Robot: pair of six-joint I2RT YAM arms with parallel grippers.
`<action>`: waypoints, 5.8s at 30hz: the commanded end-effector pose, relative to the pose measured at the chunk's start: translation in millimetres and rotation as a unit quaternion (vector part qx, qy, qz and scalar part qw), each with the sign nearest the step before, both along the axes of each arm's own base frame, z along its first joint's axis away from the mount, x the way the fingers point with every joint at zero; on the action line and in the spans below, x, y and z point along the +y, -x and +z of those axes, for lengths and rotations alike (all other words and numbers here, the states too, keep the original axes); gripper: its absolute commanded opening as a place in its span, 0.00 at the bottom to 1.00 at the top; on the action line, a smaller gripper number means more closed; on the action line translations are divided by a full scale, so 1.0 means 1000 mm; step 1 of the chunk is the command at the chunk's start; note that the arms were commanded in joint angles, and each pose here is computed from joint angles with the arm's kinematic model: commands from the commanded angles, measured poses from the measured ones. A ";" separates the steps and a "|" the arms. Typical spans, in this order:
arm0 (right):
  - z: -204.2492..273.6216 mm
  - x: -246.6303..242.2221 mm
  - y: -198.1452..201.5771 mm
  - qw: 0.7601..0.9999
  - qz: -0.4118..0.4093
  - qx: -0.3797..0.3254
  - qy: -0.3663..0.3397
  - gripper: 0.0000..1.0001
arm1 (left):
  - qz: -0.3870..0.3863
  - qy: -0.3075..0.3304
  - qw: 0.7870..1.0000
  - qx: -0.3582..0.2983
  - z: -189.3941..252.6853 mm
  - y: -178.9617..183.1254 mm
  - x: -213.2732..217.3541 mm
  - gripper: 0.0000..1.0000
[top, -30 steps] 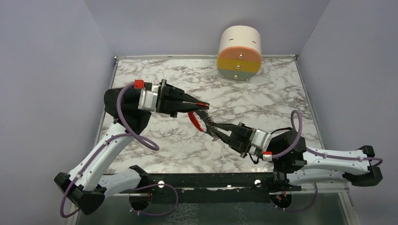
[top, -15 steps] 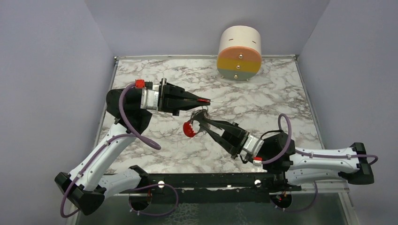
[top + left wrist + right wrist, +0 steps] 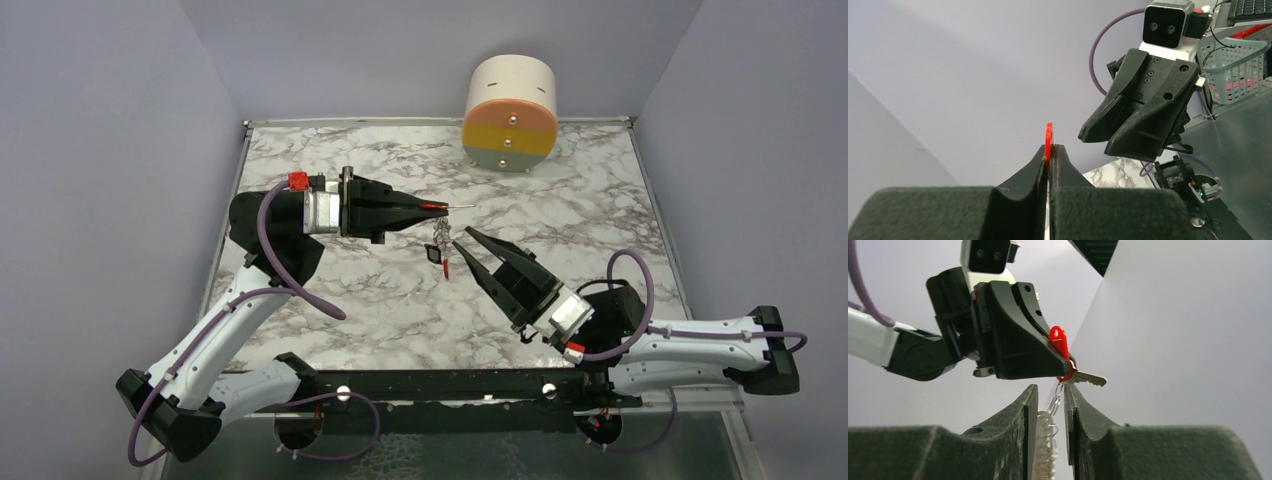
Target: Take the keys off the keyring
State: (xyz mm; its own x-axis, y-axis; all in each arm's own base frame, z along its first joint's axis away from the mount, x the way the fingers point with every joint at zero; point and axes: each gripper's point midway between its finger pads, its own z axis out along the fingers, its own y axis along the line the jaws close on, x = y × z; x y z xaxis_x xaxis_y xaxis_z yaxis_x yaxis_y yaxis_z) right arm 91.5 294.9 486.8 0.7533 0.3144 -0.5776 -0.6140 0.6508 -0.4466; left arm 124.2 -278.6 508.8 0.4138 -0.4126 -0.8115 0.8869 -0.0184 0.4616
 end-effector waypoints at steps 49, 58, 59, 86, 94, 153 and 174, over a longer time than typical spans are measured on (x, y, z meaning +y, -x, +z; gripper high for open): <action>-0.002 0.014 -0.037 0.983 -0.175 -0.046 -0.033 0.24 | 0.010 0.020 0.999 -0.025 0.006 0.010 0.007 0.00; -0.001 0.011 -0.038 0.982 -0.180 -0.043 -0.029 0.14 | 0.011 0.021 0.999 -0.027 0.006 0.010 0.007 0.00; -0.001 0.011 -0.038 0.982 -0.180 -0.043 -0.028 0.12 | 0.011 0.020 0.999 -0.027 0.006 0.009 0.007 0.00; -0.003 0.002 -0.026 0.987 -0.148 -0.061 -0.010 0.01 | 0.161 0.080 0.984 -0.002 0.015 -0.047 0.014 0.00; 0.005 -0.010 -0.012 0.993 -0.096 -0.063 -0.021 0.01 | 0.165 0.089 0.982 -0.012 0.023 -0.044 0.018 0.00; 0.002 0.017 -0.054 0.973 -0.230 -0.022 -0.013 0.23 | 0.166 0.084 0.983 0.007 0.009 -0.042 0.021 0.00; 0.006 0.000 -0.057 0.969 -0.246 -0.017 -0.020 0.23 | 0.152 0.082 0.985 -0.004 0.010 -0.031 0.023 0.00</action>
